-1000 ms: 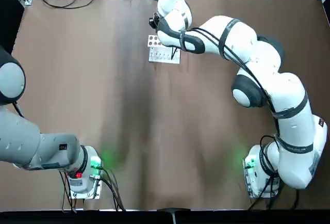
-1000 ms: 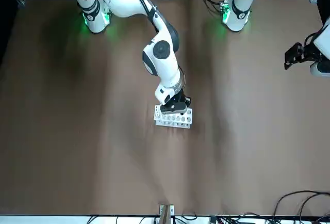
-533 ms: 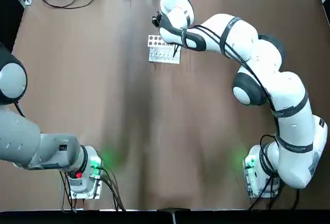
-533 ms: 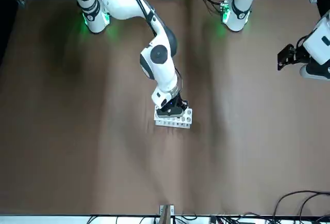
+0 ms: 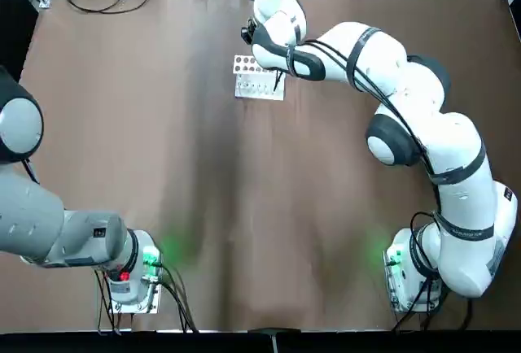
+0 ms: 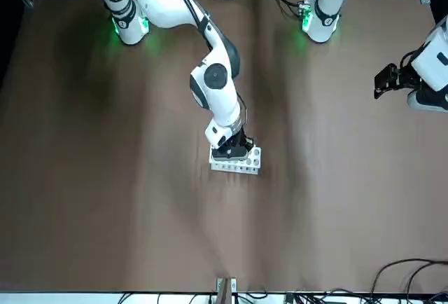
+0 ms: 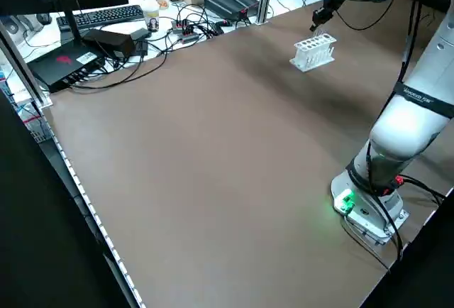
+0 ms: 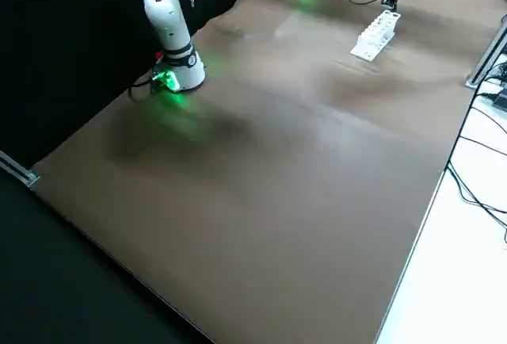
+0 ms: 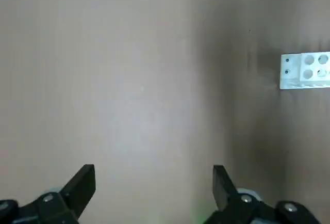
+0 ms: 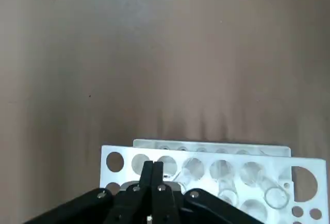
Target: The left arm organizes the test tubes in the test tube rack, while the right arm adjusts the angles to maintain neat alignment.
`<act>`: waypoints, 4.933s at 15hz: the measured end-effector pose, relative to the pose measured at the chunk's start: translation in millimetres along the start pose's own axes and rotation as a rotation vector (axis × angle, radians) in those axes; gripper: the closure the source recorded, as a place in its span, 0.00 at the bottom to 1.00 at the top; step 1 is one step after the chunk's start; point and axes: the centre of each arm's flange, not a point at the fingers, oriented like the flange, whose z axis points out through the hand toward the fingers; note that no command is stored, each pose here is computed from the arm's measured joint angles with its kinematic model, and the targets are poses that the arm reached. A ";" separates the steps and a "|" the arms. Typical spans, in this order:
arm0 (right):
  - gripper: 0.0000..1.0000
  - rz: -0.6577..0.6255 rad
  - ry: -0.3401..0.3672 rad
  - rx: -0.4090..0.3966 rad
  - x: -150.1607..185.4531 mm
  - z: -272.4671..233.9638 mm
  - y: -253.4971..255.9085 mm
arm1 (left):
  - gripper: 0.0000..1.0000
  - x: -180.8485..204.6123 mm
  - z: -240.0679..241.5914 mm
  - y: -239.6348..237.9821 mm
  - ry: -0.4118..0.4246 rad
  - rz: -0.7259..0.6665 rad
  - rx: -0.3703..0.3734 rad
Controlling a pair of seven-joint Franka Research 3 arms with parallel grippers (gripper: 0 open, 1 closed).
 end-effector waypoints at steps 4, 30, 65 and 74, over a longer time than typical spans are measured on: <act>0.99 0.000 -0.002 -0.002 -0.3 0.6 0.3 | 0.00 0.3 0.3 0.4 0.000 0.000 -0.002; 0.99 0.001 -0.046 -0.005 4.6 -39.9 -10.5 | 0.00 5.8 -1.9 -0.7 0.047 -0.103 -0.053; 0.74 -0.159 -0.360 -0.188 95.5 -405.4 393.7 | 0.00 5.9 -0.7 2.5 0.044 -0.085 -0.053; 0.00 -0.121 -0.330 -0.191 80.6 -417.9 421.4 | 0.00 5.9 -0.8 3.1 0.044 -0.084 -0.053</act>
